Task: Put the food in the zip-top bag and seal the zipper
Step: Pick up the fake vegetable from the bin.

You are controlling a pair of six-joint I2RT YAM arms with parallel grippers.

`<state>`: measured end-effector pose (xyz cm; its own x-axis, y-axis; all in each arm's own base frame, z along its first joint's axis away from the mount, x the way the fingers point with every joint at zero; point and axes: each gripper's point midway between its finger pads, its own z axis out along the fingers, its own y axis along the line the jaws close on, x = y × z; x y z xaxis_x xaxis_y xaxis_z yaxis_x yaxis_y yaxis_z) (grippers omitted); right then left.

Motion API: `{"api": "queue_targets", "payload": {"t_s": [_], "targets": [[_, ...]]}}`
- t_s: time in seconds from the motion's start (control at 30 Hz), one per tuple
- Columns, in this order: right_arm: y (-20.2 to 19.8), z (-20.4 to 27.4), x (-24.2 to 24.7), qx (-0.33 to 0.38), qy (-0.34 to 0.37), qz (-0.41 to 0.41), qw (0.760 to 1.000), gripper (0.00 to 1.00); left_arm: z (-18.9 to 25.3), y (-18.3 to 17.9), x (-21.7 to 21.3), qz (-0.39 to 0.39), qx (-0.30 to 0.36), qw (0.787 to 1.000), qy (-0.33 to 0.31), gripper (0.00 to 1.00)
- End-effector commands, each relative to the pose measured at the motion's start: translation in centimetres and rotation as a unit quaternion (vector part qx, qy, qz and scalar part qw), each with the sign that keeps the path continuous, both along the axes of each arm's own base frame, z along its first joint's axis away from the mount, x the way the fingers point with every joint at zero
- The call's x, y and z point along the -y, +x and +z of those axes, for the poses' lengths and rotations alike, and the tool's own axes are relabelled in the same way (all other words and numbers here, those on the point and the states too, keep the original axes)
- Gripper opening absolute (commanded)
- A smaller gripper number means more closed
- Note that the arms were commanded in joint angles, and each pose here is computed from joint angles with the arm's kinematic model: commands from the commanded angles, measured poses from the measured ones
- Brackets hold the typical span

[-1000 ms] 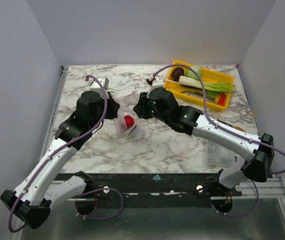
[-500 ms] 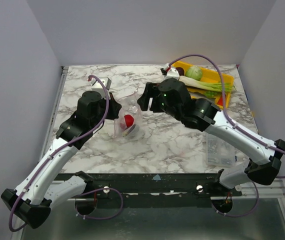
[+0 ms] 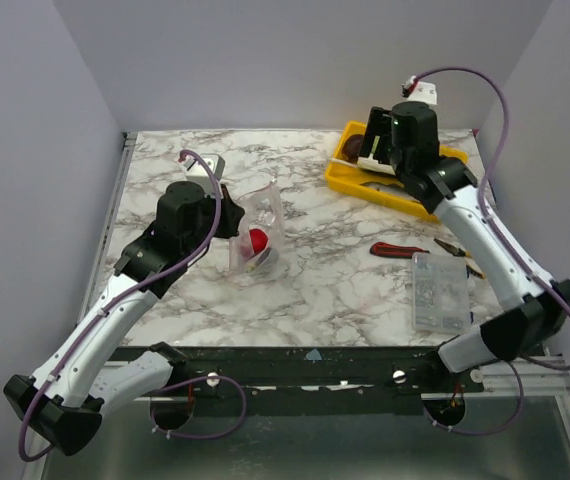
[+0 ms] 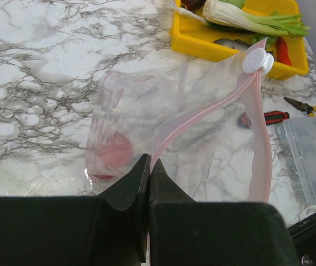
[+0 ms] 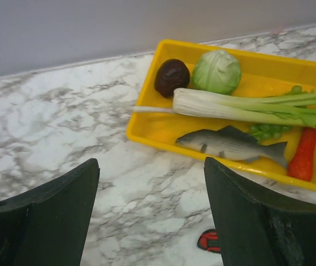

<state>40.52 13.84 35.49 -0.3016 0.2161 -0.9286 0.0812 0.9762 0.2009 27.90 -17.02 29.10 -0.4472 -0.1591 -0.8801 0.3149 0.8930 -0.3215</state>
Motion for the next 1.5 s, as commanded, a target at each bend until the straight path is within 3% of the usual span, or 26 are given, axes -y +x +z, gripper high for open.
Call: {"api": "queue_targets", "payload": {"t_s": [0.0,0.1,0.27,0.37,0.83,0.97,1.2,1.23,1.3,1.33,1.47], "targets": [[6.2,-6.0,-0.2,-0.049,-0.129,0.058,0.989,0.80,-0.4,0.4,0.2,-0.003,0.004,1.000,0.007,0.00],[10.0,-10.0,-0.8,-0.074,-0.216,0.115,0.967,0.80,-1.0,0.5,0.1,0.000,0.002,1.000,0.016,0.00],[14.6,-13.8,-3.5,-0.063,-0.202,0.257,0.943,0.77,-2.0,1.1,-0.3,0.013,-0.009,0.999,0.034,0.00],[16.1,-15.9,-4.0,-0.053,-0.234,0.289,0.927,0.75,-2.6,1.3,-0.1,0.011,-0.019,0.999,0.039,0.00],[18.9,-24.8,-4.1,-0.064,-0.317,0.337,0.884,0.66,-3.1,2.2,0.4,0.004,-0.036,0.998,0.060,0.00],[19.7,-26.0,-4.5,-0.060,-0.318,0.337,0.884,0.57,-3.5,2.4,0.3,0.007,-0.041,0.997,0.064,0.00],[20.0,-27.7,-5.0,-0.053,-0.306,0.333,0.890,0.53,-3.4,2.7,-0.5,0.020,-0.040,0.997,0.068,0.00],[20.1,-27.7,-5.0,-0.048,-0.306,0.332,0.891,0.49,-3.2,2.8,-0.7,0.024,-0.037,0.997,0.069,0.00],[20.1,-27.7,-4.9,-0.046,-0.306,0.325,0.894,0.25,-2.6,3.1,-1.4,0.039,-0.032,0.996,0.076,0.00],[20.3,-27.3,-4.9,-0.036,-0.304,0.319,0.897,0.18,-2.2,3.2,-1.9,0.049,-0.029,0.995,0.080,0.00],[19.7,-24.2,-5.2,0.005,-0.290,0.304,0.907,0.06,-1.0,3.3,-4.1,0.093,-0.021,0.992,0.085,0.00]]}}
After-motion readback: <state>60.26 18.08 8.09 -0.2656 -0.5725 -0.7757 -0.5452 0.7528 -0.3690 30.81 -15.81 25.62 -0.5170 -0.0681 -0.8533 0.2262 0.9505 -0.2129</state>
